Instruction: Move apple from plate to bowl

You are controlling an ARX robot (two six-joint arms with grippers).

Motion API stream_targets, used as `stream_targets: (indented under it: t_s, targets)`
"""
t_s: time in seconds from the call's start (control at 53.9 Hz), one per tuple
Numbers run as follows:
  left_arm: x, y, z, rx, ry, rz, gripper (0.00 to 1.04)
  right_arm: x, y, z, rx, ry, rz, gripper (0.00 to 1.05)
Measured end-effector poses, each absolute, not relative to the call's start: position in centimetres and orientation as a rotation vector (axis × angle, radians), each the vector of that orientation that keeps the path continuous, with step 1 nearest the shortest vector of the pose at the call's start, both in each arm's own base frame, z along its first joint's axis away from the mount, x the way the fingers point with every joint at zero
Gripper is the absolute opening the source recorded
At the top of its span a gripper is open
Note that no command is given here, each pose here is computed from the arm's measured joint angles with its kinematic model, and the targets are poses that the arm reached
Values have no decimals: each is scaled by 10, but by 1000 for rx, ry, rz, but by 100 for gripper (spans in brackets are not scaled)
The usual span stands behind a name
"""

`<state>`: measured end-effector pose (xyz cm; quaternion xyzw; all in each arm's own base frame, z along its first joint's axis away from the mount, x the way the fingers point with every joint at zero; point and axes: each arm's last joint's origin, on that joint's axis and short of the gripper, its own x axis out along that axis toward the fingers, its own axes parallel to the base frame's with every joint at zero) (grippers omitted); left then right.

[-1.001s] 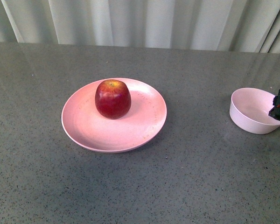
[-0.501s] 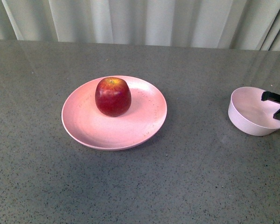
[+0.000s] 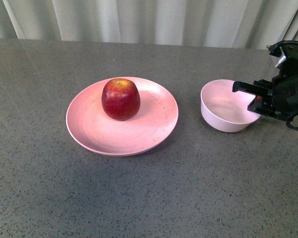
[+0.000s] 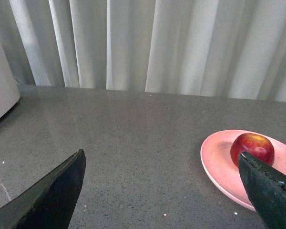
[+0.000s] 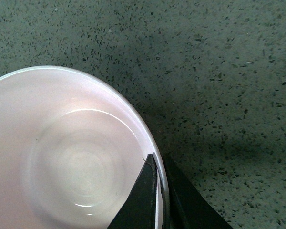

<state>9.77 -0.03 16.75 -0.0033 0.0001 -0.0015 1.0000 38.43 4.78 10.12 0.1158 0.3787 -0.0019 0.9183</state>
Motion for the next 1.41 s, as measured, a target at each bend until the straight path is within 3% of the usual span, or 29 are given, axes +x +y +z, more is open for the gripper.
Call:
stream_targets:
  t_s: [0.389, 0.705, 1.112, 1.15, 1.279, 1.409]
  targets:
    - [98, 0, 167, -7, 0, -3, 96, 388, 62, 89, 236, 811, -3, 2]
    - [98, 0, 167, -7, 0, -3, 96, 382, 62, 92, 236, 763, 26, 42]
    - [98, 0, 167, -6, 0, -3, 96, 330, 23, 166, 166, 425, 52, 97]
    - [98, 0, 167, -7, 0, -3, 96, 323, 17, 167, 149, 391, 42, 96]
    - [98, 0, 167, -7, 0, -3, 96, 262, -1, 160, 53, 79, -10, 72]
    - [98, 0, 167, -7, 0, -3, 96, 198, 0, 161, 22, 21, 2, 46]
